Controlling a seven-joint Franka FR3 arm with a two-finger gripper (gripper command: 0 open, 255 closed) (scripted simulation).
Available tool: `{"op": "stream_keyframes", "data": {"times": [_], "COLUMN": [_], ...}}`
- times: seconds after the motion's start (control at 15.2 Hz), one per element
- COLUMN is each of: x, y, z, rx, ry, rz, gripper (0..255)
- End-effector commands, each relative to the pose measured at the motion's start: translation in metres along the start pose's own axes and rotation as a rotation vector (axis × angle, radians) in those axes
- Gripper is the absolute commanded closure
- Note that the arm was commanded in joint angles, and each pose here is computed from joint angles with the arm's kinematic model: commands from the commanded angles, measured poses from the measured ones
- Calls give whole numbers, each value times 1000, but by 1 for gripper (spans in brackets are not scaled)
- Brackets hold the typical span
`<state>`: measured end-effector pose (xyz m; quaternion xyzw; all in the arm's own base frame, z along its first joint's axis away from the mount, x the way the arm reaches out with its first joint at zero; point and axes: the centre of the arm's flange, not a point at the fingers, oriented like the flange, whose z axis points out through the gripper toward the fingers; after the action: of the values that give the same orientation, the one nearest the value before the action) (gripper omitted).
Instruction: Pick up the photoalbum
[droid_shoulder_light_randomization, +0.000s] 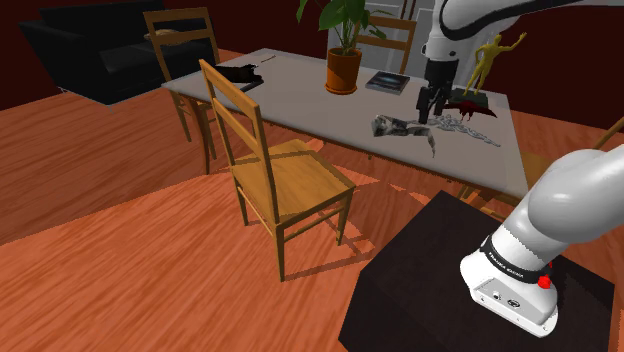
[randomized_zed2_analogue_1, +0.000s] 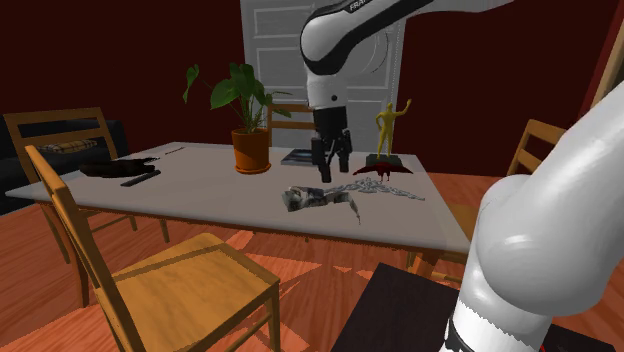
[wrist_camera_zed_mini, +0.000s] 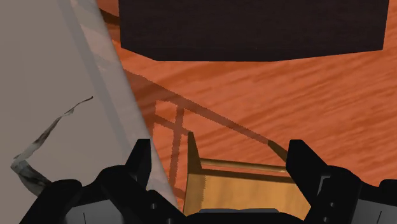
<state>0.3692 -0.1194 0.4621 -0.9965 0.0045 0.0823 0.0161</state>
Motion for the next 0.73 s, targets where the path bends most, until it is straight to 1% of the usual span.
{"op": "stream_keyframes", "data": {"times": [0.0, 0.66], "x": [17, 95], "y": [17, 102], "z": [12, 60], "rx": [-16, -90], "ry": [-4, -22], "rz": [-17, -94], "gripper": [0, 0]}}
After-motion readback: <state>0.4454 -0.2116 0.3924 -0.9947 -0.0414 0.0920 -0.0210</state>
